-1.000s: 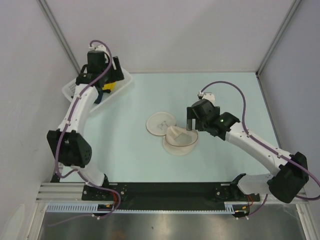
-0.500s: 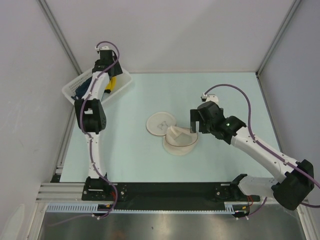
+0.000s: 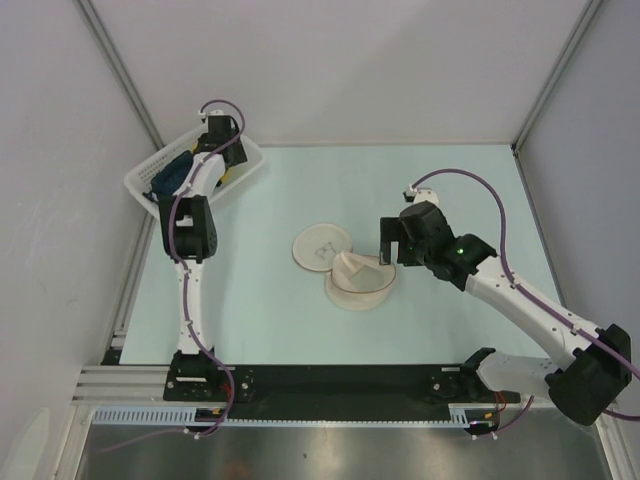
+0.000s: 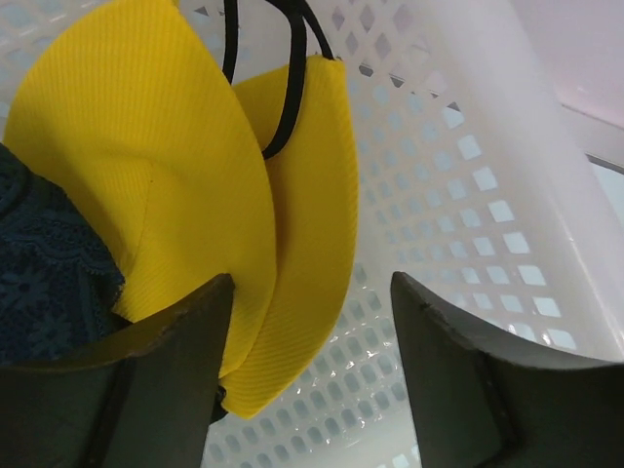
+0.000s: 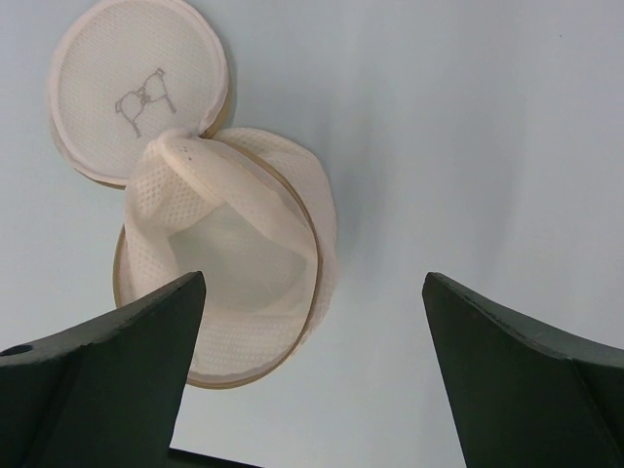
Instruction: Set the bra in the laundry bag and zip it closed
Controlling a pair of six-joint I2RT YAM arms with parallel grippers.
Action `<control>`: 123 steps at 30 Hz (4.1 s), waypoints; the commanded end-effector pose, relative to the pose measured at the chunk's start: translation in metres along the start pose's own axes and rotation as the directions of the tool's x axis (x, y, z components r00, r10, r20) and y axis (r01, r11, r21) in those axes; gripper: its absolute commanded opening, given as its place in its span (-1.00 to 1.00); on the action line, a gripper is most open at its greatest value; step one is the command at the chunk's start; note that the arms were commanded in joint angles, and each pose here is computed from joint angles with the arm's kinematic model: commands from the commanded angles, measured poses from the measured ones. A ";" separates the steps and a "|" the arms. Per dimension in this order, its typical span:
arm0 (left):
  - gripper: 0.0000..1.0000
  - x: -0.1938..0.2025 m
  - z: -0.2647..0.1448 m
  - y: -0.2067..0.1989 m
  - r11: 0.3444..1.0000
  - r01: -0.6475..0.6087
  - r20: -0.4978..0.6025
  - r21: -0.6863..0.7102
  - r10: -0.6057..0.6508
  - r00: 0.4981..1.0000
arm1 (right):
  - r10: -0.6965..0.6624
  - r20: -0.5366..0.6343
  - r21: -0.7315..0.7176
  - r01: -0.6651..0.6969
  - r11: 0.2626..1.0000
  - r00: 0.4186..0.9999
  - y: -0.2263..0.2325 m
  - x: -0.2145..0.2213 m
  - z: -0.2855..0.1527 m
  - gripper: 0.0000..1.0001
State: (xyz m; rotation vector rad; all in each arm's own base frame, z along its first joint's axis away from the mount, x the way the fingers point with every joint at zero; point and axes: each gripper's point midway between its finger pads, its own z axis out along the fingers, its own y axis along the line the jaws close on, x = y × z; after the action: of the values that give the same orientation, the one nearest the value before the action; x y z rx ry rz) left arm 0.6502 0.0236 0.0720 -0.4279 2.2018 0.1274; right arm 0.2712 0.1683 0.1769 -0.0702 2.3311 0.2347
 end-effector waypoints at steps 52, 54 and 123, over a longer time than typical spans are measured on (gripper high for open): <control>0.45 0.261 -0.443 0.023 0.944 -0.224 -0.219 0.242 0.278 0.935 | 0.039 -0.077 -0.406 -0.067 0.911 0.996 0.125 0.031 -0.049 0.98; 0.75 0.245 -0.456 0.017 0.934 -0.166 -0.176 0.316 0.229 0.957 | 0.030 -0.104 -0.422 -0.071 0.904 0.994 0.133 0.037 -0.045 0.98; -1.00 0.315 -0.427 -0.027 0.841 -0.099 -0.361 0.532 0.332 0.871 | 0.215 -0.414 -0.643 -0.452 0.619 0.884 0.280 0.154 0.049 -0.96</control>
State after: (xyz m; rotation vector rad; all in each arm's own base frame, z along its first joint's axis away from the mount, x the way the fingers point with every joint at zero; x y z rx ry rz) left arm 0.1690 -0.1704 0.0955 0.0940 2.5844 -0.3595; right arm 0.1579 0.4410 0.0566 -0.0565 2.4438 1.3575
